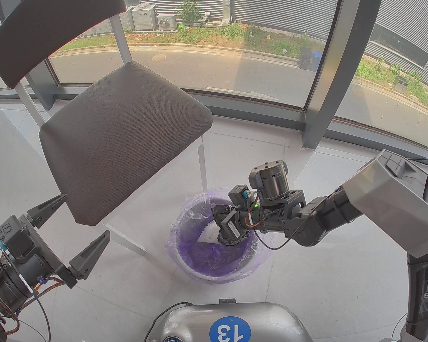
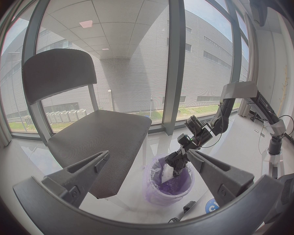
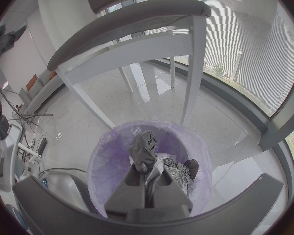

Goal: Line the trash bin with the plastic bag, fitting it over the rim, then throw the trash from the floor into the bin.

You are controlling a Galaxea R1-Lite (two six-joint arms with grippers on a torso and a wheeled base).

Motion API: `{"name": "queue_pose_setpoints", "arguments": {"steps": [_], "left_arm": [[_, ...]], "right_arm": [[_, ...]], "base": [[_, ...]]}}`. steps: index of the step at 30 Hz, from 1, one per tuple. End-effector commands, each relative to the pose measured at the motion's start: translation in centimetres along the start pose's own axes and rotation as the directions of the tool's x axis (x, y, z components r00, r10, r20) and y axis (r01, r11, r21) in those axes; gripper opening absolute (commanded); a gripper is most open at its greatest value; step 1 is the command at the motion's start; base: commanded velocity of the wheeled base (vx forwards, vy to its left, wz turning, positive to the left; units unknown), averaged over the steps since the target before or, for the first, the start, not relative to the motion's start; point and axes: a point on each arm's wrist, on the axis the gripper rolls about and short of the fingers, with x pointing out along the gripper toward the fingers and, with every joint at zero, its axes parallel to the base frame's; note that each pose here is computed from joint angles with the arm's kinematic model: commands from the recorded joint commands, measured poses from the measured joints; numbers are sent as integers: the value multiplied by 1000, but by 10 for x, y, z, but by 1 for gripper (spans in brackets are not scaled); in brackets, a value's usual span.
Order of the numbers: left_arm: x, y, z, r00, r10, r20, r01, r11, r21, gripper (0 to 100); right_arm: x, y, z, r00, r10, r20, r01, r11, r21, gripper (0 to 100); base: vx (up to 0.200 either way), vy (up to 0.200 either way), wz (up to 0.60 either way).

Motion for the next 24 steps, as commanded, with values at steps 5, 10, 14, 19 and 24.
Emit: {"name": "queue_pose_setpoints", "arguments": {"steps": [5, 10, 14, 19, 24], "left_arm": [[0, 0, 0, 1000, 4, -2, -4, 1000, 0, 100], [0, 1, 0, 1000, 5, -2, -5, 1000, 0, 100], [0, 0, -1, 1000, 4, -5, -4, 1000, 0, 100], [0, 0, -3, 1000, 1, -14, -1, 1000, -1, 100], [0, 0, -3, 1000, 1, -15, -1, 1000, -2, 100]], "right_arm": [[31, 11, -38, 995, 31, -90, -32, 999, -19, 0], [47, 11, -48, 998, 17, -53, -19, 1000, -24, 0], [54, 10, -48, 999, -9, -51, 7, 999, -32, 0], [66, 11, -55, 998, -18, -59, 14, 998, -62, 0], [82, 17, -63, 998, -10, -61, 6, 998, -70, 0]], "base": [[0, 0, 0], [0, 0, 0], [0, 0, 0], [0, 0, 0], [0, 0, 0]]}}
